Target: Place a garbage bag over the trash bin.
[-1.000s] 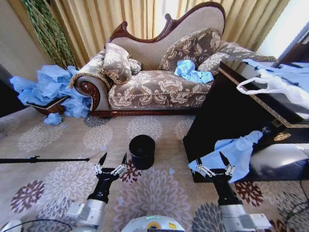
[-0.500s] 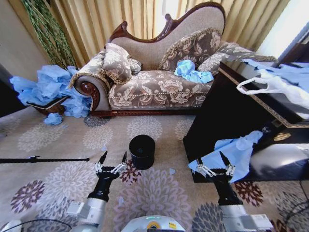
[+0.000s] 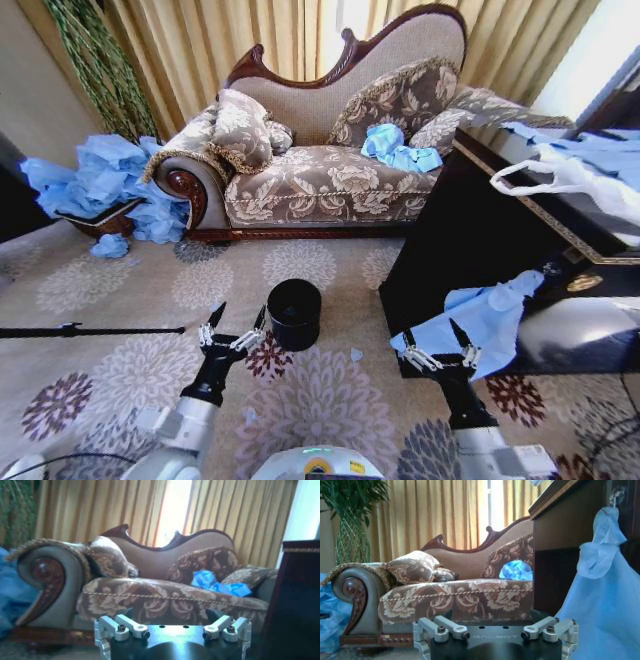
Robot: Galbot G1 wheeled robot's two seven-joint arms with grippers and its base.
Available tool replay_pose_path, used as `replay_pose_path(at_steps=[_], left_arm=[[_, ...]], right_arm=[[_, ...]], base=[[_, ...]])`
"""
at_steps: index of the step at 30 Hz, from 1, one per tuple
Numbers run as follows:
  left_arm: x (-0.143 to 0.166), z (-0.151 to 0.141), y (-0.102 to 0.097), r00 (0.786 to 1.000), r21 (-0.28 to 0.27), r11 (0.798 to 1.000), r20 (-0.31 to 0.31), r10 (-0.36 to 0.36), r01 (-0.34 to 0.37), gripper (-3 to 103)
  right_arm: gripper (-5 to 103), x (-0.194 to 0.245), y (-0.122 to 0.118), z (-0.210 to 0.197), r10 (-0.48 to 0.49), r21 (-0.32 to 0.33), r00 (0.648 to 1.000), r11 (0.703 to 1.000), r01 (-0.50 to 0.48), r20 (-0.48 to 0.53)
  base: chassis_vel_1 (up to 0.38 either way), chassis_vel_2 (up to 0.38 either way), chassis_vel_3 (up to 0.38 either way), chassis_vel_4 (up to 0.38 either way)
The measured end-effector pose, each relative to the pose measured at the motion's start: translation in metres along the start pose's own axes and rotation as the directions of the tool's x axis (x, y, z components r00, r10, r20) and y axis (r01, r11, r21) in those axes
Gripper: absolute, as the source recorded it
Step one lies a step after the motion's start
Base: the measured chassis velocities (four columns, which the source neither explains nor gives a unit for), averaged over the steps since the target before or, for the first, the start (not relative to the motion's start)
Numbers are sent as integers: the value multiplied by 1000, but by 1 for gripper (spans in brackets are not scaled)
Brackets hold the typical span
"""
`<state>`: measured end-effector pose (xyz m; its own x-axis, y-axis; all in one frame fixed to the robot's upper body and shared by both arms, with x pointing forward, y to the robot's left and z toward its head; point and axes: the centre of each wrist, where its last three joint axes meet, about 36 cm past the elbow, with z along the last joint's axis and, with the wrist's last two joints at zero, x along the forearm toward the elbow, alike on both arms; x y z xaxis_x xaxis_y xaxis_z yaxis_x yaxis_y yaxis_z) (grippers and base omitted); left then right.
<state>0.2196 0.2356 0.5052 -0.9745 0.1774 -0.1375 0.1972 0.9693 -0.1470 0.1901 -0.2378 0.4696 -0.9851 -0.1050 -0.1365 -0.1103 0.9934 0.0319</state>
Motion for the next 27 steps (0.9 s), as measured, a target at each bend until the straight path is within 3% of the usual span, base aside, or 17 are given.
replay_pose_path(at_steps=[3,4,7,9,12,13,15,16,19,20,23,24,27], left_arm=[[-9,15,6,993,54,994,-64,97,-94,100],[-9,15,6,993,54,994,-64,97,-94,100],[-41,30,22,969,83,976,-132,210,-201,100],[-50,31,23,961,90,970,-143,238,-227,100],[-87,46,30,913,161,934,-210,349,-320,100],[-87,46,30,913,161,934,-210,349,-320,100],[-102,59,21,880,229,905,-238,410,-359,100],[-102,59,21,880,229,905,-238,410,-359,100],[-131,69,-20,813,367,824,-239,531,-431,96],[-131,69,-20,813,367,824,-239,531,-431,96],[-156,76,-64,747,508,723,-209,631,-468,94],[-156,76,-64,747,508,723,-209,631,-468,94],[-170,79,-113,666,633,605,-182,723,-483,93]], right_arm=[[100,4,-5,10,-16,43,1000,999,17,-21],[100,4,-5,10,-16,43,1000,999,17,-21],[100,9,-10,18,-7,65,999,998,10,-42],[100,11,-11,21,-2,70,999,998,6,-49],[100,19,-12,37,28,90,997,996,-21,-70],[100,19,-12,37,28,90,997,996,-21,-70],[100,23,-9,44,43,87,996,996,-36,-76],[100,23,-9,44,43,87,996,996,-36,-76],[100,29,-13,54,48,98,995,994,-40,-90],[100,29,-13,54,48,98,995,994,-40,-90],[100,35,-24,65,68,109,992,992,-56,-102],[100,35,-24,65,68,109,992,992,-56,-102],[100,43,-35,74,95,115,989,990,-81,-118]], base=[[0,0,0,0],[0,0,0,0],[0,0,0,0],[0,0,0,0],[0,0,0,0],[0,0,0,0],[0,0,0,0],[0,0,0,0],[0,0,0,0],[0,0,0,0],[0,0,0,0],[0,0,0,0],[0,0,0,0]])
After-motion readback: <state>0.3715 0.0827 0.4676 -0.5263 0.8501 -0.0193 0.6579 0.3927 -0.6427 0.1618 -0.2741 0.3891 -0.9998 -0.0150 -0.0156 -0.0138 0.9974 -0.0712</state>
